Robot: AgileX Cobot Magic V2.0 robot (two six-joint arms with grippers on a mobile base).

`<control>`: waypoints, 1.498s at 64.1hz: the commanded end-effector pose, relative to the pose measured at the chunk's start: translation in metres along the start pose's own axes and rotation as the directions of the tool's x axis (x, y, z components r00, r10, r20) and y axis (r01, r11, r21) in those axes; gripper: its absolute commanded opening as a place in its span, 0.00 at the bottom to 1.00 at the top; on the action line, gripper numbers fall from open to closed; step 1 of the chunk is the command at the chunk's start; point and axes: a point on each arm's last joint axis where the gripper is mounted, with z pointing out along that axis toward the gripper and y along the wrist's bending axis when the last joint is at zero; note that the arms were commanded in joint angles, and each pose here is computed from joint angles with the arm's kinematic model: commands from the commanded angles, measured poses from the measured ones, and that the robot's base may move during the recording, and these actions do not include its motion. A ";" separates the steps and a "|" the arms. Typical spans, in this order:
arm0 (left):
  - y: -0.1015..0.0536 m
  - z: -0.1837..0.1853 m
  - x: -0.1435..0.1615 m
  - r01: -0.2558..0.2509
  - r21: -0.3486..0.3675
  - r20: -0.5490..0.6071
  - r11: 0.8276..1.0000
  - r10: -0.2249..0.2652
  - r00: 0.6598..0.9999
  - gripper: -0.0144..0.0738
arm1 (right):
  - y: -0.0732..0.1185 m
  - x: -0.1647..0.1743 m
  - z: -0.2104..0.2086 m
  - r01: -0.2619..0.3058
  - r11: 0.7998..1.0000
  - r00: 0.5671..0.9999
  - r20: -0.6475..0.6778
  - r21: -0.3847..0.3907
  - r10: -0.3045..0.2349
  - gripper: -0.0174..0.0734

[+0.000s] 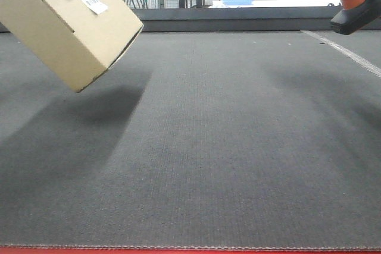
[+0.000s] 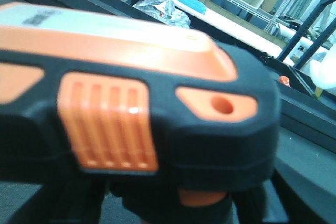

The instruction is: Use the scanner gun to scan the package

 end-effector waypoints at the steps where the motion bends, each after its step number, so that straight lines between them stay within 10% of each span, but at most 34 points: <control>1: -0.005 -0.002 -0.001 -0.001 0.020 0.012 1.000 0.000 1.000 0.04 | -0.009 -0.010 -0.001 0.017 0.998 0.998 0.054 0.054 -0.020 0.02; 44: -0.005 -0.002 -0.001 -0.001 0.020 0.012 1.000 0.000 1.000 0.04 | -0.009 -0.011 -0.002 0.015 0.999 0.998 0.056 0.050 -0.018 0.02; 58: -0.005 -0.002 -0.001 -0.001 0.020 0.012 1.000 0.000 1.000 0.04 | -0.016 -0.017 -0.011 -0.159 0.986 0.987 0.045 0.052 0.157 0.02; 96: -0.007 -0.002 -0.002 0.010 0.051 0.019 0.999 -0.011 1.000 0.04 | -0.020 -0.012 -0.030 -0.635 0.772 0.768 0.093 -0.013 0.633 0.01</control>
